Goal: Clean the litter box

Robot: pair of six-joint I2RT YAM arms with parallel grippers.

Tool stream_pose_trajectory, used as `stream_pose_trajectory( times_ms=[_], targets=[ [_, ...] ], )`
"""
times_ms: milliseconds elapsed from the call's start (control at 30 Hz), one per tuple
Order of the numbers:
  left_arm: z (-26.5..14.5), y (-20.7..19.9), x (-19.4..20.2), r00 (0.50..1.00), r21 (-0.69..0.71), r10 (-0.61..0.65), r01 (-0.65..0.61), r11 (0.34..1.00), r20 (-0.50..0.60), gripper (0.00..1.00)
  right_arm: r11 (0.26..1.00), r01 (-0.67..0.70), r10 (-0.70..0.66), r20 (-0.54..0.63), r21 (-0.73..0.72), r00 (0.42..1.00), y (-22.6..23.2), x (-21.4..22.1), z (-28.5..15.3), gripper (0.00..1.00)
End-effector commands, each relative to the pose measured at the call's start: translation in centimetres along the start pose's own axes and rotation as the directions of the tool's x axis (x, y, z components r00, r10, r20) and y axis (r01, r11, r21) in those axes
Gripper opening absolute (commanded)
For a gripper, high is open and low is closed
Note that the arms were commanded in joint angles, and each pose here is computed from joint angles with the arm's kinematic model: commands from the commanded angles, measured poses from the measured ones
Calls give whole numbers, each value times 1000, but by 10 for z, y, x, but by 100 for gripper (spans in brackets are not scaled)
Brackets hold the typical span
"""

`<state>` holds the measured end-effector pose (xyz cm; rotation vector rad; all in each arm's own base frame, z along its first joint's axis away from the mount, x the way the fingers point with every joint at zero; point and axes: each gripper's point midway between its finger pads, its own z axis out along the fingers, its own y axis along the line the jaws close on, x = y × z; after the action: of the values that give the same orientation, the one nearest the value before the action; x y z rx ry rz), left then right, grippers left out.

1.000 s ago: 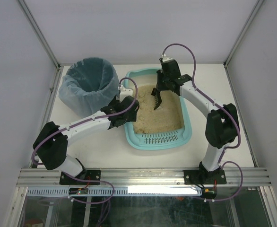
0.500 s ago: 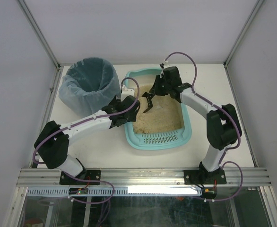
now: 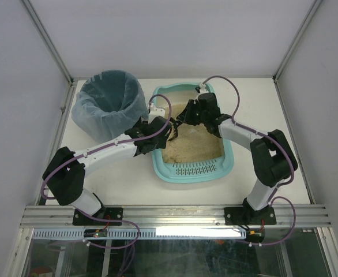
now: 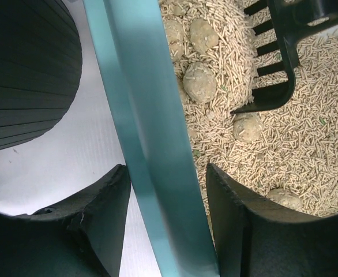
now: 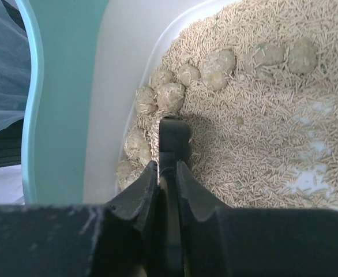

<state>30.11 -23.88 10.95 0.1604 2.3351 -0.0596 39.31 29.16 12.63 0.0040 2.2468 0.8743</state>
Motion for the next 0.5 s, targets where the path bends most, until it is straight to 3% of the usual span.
stream_pose_trajectory(
  times_ms=[0, 133, 467],
  targets=[
    [2, -21, -17, 998, 95, 16, -22, 995, 57, 42, 991, -95, 82, -132, -95, 988, 25, 41, -21, 0],
    [-5, -18, -22, 997, 100, -7, 0, 995, 75, 46, 981, -157, 151, -58, -117, 987, 22, 23, -39, 0],
    [-42, -17, -58, 981, 172, -88, 58, 983, 173, 80, 970, -214, 226, 107, -114, 968, 12, -9, -75, 0]
  ],
)
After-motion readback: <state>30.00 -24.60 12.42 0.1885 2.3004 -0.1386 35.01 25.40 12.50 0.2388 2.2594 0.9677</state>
